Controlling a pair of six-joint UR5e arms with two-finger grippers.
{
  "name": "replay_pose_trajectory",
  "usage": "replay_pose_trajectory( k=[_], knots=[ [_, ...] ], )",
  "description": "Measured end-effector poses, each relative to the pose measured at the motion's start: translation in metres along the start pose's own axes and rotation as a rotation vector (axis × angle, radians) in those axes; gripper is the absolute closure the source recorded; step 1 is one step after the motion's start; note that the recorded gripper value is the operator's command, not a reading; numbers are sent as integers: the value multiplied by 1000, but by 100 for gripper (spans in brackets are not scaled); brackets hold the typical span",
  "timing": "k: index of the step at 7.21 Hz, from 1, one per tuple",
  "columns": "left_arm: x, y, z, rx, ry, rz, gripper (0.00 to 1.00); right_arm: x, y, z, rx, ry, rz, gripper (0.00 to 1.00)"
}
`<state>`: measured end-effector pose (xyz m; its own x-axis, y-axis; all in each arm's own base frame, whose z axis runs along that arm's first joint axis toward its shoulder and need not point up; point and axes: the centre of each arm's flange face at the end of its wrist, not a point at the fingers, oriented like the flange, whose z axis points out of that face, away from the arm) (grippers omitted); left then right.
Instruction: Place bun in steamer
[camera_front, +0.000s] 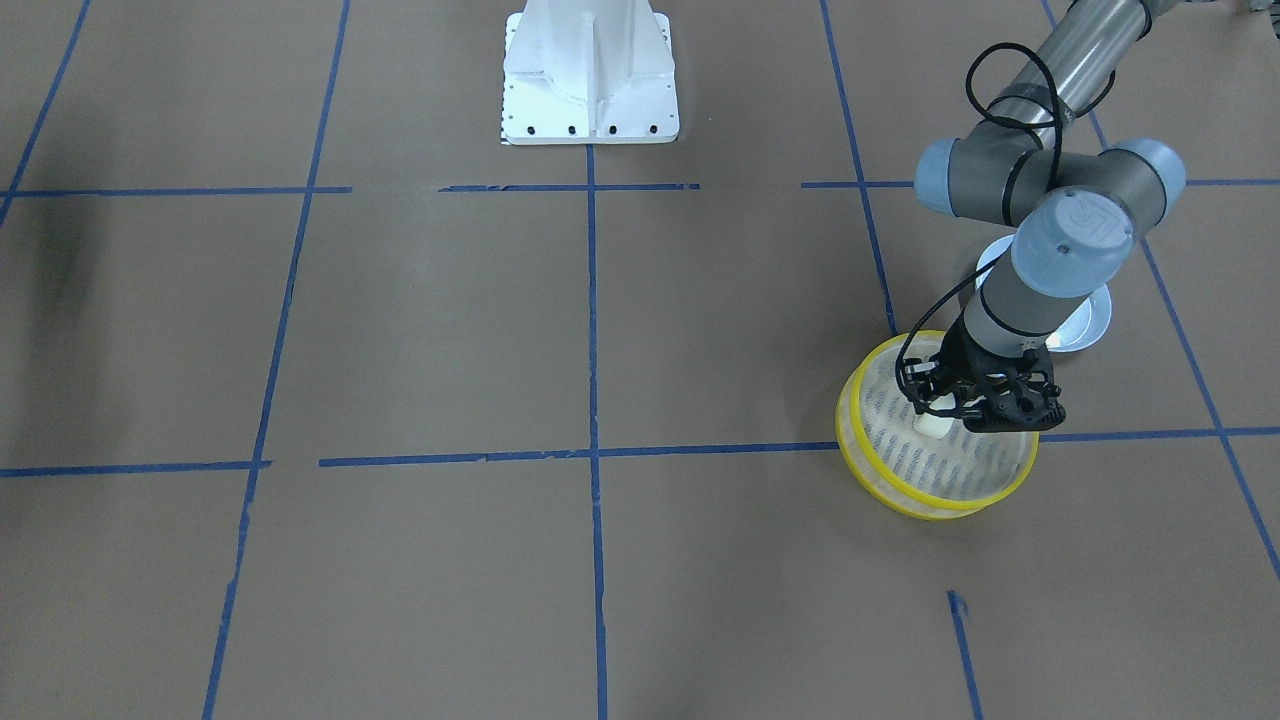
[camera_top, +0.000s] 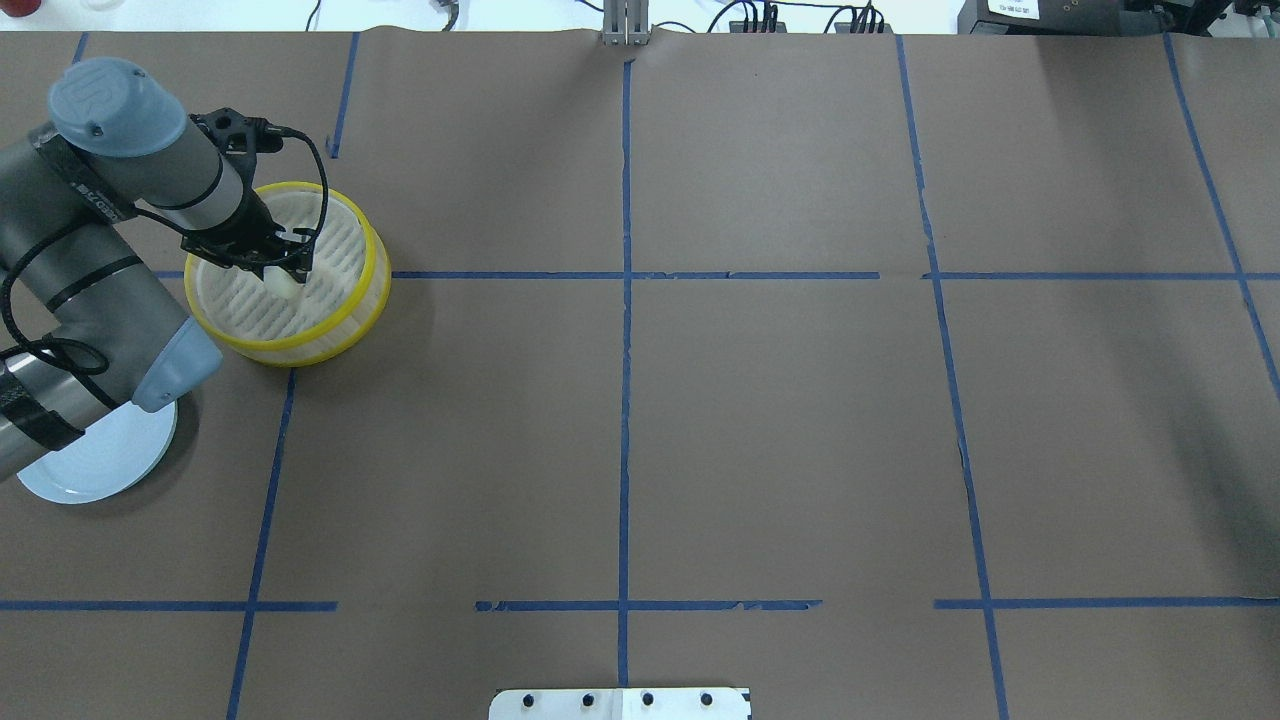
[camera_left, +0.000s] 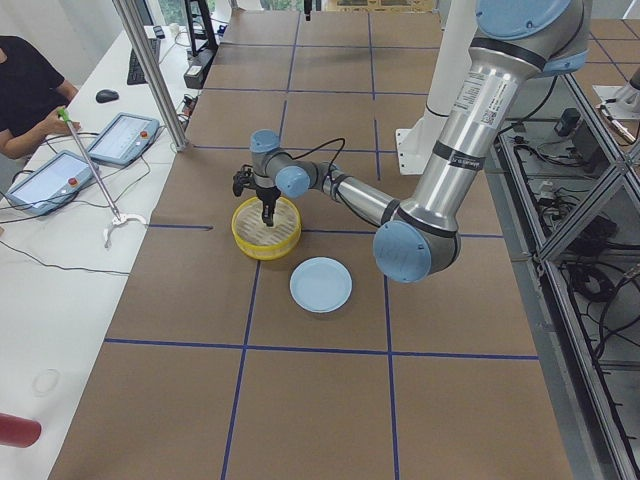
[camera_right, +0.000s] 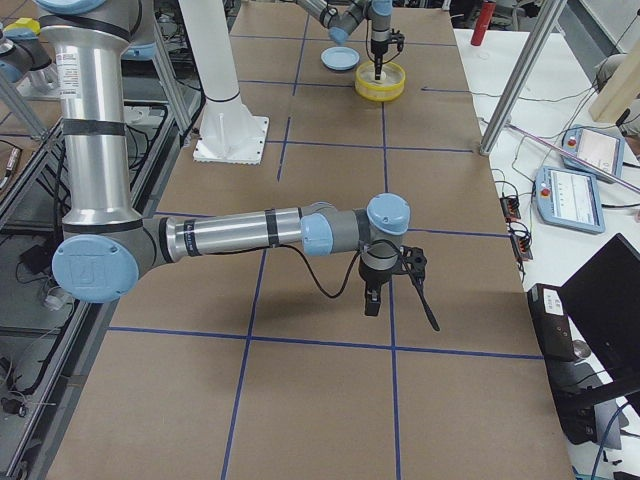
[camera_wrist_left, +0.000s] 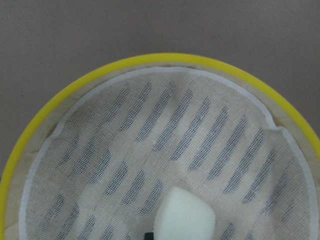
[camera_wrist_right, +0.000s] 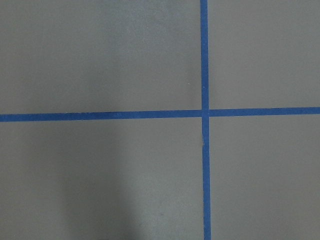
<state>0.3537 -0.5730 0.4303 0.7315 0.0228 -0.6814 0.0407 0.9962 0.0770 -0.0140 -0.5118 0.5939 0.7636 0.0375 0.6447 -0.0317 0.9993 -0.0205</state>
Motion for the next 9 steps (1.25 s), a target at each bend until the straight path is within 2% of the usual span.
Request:
replay_pose_trajectory(
  k=[4,7,9],
  knots=[
    [5,2,-11,18,17,11,0,0,0,0,0,0,0,0],
    [0,14,-91,127,89,35,0,0,0,0,0,0,0,0],
    [-41,1,-140,206,97,-14,0,0,0,0,0,0,0,0]
  ],
)
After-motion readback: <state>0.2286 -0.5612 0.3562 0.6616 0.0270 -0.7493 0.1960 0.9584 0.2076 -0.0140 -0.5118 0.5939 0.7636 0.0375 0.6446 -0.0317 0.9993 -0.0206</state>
